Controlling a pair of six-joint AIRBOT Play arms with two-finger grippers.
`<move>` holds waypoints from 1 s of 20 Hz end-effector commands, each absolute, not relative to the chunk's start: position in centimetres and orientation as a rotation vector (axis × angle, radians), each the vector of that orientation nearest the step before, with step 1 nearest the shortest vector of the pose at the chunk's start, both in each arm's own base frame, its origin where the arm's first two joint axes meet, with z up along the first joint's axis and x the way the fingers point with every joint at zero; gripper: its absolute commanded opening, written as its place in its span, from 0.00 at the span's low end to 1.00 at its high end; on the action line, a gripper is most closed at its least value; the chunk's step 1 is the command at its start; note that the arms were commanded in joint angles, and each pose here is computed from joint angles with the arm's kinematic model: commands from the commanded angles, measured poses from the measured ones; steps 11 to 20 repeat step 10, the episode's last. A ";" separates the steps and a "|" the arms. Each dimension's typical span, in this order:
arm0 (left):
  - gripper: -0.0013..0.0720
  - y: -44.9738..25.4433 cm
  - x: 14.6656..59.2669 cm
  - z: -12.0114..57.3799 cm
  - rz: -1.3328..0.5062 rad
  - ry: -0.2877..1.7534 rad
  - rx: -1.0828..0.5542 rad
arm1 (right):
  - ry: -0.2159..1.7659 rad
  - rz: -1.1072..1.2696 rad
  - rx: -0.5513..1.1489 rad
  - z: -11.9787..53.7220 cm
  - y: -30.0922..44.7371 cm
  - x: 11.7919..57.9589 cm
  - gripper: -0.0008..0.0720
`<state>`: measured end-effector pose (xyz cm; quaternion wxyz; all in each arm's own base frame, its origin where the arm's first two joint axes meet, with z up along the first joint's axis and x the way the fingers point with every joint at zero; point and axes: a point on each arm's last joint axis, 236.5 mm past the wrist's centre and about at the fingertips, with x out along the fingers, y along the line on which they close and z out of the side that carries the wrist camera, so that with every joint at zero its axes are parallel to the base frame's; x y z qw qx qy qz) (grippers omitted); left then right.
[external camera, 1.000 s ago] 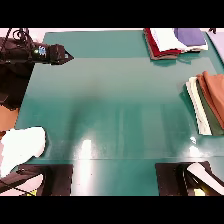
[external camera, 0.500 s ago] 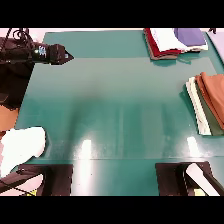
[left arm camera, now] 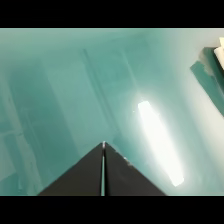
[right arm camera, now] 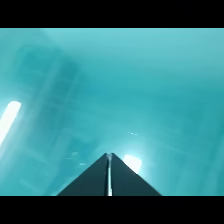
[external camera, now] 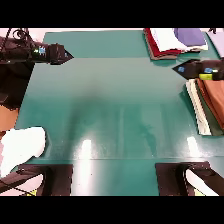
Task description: Fold the shirts.
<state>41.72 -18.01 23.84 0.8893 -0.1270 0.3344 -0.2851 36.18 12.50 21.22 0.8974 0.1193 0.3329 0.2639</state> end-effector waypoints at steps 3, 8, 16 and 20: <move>0.05 -18.0 41.7 23.9 -0.592 0.694 -0.265 | 0.662 0.662 0.212 22.1 17.3 35.0 0.04; 0.05 -18.0 41.7 23.9 -0.591 0.694 -0.264 | 0.669 0.666 0.211 22.0 17.3 34.8 0.04; 0.05 -18.0 41.7 23.9 -0.592 0.694 -0.265 | 0.673 0.668 0.211 21.9 17.4 34.7 0.04; 0.05 -18.0 41.7 23.9 -0.592 0.694 -0.265 | 0.673 0.668 0.211 21.9 17.4 34.7 0.04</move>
